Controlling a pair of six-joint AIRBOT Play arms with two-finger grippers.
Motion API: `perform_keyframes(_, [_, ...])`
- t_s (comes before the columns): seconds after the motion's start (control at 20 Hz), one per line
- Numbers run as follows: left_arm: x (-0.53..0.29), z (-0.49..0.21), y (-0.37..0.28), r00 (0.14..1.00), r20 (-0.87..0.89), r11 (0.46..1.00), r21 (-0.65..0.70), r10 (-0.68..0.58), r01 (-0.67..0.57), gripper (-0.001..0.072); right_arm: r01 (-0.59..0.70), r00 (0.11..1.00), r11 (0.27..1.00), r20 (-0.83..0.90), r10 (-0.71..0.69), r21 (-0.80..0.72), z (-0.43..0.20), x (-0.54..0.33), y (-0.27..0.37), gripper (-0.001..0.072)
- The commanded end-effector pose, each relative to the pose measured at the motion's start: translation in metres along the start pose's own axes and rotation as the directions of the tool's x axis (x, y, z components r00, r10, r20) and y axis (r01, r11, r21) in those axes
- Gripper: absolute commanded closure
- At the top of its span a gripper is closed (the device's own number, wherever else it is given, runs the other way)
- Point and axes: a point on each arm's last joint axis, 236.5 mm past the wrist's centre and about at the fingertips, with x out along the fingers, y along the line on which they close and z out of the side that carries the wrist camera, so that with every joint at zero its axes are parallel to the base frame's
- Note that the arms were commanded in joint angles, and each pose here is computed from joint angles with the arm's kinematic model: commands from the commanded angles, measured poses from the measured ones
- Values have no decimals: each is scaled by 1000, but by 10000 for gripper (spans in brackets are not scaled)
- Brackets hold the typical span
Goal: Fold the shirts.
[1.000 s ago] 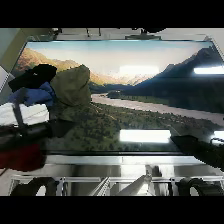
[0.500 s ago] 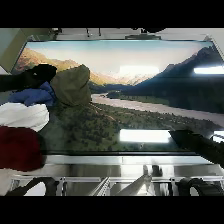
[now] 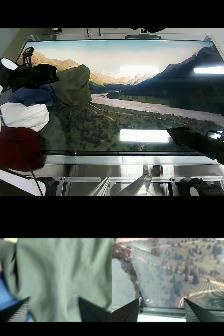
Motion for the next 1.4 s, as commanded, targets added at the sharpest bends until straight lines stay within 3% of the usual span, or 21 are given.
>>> perform_keyframes(0.0, [25,5,-8,998,-51,999,11,-32,33,-13,5,1000,1000,-12,-5,12,0,3,-2,106])
perform_keyframes(0.2, [32,11,-4,998,-53,999,36,-16,18,-10,6,1000,1000,-12,-6,11,0,3,-2,118])
perform_keyframes(0.4, [57,-23,11,983,-176,995,95,54,-37,-6,6,1000,1000,-13,-6,12,-1,3,-2,118])
perform_keyframes(0.45, [61,-25,5,981,-186,994,103,49,-30,55,6,1000,1000,-12,-6,12,0,3,-2,118])
perform_keyframes(0.55, [68,-28,-11,978,-200,989,144,51,-22,288,6,1000,1000,-12,-6,12,0,3,-2,118])
perform_keyframes(0.6, [71,-30,-20,976,-210,986,164,50,-15,469,6,1000,1000,-13,-6,11,-1,3,-2,118])
perform_keyframes(0.65, [70,-32,-31,974,-223,983,183,45,-3,710,5,1000,1000,-13,-5,12,-1,3,-2,119])
perform_keyframes(0.7, [67,-28,-41,976,-214,982,190,39,3,682,4,1000,1000,-13,-4,13,-1,3,-1,131])
perform_keyframes(0.8, [47,-10,-81,987,-161,978,201,-24,57,682,-7,1000,1000,-15,7,17,-1,3,1,371])
perform_keyframes(0.95, [-21,24,-180,968,-40,946,209,-246,249,682,-11,1000,1000,-15,11,-2,-1,3,2,403])
perform_keyframes(1.05, [-83,28,-259,900,-8,873,238,-436,425,682,-19,1000,999,-15,19,-38,-1,3,4,588])
perform_keyframes(1.2, [-165,7,-352,777,-35,730,318,-628,604,682,-24,1000,996,15,25,-81,7,1,7,600])
perform_keyframes(1.35, [-191,-38,-402,737,-160,652,370,-657,662,681,-25,999,993,31,28,-111,11,0,8,601])
